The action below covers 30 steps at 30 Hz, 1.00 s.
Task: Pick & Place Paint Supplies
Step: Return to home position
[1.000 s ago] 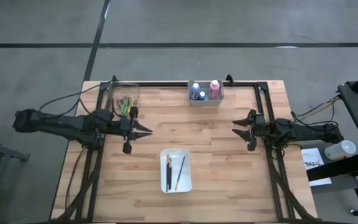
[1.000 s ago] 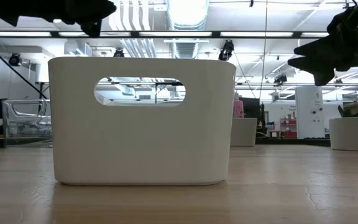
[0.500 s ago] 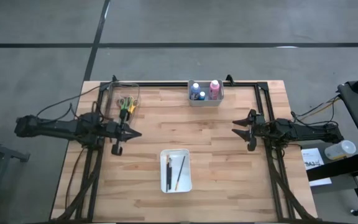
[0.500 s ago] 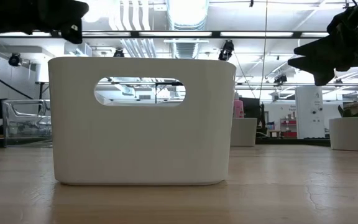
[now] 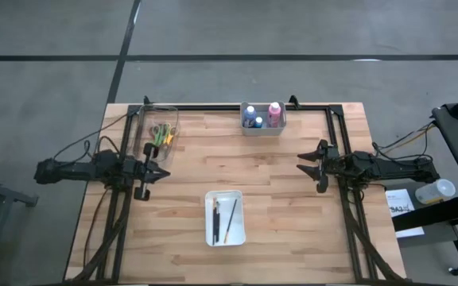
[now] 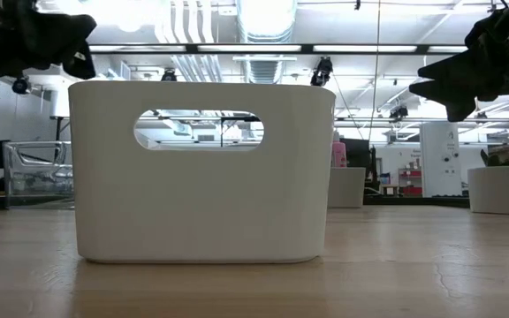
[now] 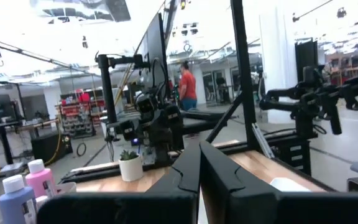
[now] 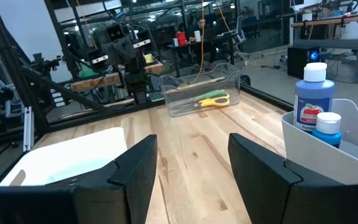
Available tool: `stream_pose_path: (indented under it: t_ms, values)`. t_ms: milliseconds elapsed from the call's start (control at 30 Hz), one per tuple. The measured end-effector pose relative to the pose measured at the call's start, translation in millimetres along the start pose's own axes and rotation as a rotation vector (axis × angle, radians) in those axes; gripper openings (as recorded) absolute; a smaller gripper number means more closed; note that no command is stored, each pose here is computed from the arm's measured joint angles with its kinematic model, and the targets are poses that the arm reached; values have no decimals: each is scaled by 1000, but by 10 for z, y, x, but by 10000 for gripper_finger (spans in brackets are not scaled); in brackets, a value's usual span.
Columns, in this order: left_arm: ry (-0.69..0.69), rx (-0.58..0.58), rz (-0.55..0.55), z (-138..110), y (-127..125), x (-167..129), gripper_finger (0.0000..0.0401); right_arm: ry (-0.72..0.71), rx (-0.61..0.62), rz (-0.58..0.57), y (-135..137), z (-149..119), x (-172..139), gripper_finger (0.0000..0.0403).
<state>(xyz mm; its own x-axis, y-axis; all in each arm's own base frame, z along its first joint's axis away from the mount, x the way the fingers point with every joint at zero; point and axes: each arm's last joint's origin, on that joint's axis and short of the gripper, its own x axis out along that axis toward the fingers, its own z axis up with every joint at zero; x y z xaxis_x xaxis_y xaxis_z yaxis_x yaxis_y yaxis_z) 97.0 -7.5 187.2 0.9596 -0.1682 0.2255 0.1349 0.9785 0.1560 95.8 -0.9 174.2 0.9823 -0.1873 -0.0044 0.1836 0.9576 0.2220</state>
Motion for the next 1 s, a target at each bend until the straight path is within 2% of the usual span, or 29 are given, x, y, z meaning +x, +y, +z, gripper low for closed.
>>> stream_pose_path:
  t_ms: [167, 433, 1000]
  values:
    - [83, -10, 17, -69, -4, -27, 8, 1, 0, 1, 0, 0, 0, 193]
    - [238, -28, 203, -186, 37, -54, 7, 9, -3, -9, -4, -10, 3, 193]
    - [235, -37, 204, -184, 36, -56, 7, 10, -3, -10, -4, -10, 4, 193]
